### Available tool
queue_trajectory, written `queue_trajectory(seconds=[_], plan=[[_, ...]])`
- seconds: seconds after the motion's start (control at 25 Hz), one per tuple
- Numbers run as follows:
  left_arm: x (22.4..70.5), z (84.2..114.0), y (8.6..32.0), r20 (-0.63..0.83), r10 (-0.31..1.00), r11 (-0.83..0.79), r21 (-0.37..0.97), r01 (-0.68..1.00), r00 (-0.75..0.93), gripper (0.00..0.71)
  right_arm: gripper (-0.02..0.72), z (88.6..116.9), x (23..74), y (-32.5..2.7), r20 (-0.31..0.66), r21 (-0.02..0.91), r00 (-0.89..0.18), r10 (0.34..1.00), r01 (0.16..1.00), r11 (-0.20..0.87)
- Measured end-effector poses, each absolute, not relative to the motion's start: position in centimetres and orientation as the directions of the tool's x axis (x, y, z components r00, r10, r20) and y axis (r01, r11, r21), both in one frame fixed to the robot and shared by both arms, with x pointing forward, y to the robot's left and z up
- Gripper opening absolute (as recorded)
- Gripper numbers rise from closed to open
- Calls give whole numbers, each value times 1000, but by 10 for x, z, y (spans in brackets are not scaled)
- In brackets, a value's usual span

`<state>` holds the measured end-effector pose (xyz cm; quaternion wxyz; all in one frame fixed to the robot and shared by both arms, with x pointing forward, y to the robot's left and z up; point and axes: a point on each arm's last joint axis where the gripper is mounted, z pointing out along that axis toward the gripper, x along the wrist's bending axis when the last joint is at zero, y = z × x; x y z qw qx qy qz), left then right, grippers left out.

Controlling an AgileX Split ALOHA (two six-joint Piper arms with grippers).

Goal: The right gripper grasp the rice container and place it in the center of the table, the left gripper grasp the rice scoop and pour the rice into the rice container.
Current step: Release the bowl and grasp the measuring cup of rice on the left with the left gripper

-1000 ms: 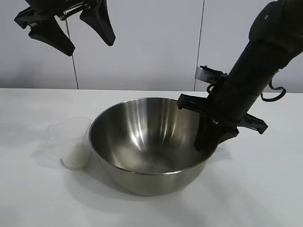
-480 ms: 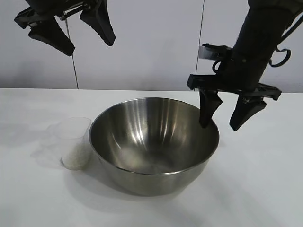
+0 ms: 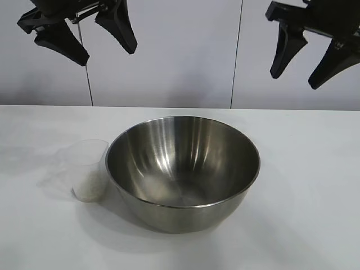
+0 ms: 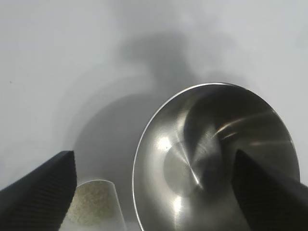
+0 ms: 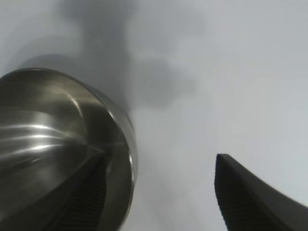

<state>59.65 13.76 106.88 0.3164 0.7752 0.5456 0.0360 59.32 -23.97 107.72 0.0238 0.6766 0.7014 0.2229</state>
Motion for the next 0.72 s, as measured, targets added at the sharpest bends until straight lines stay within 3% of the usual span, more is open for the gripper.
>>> queue_trajectory(seconds=[0.72], plan=[[598,1069,138,-288,870,-198,541,817,401,633,452,1086,588,-237,301,354,-98,949,935,-16]])
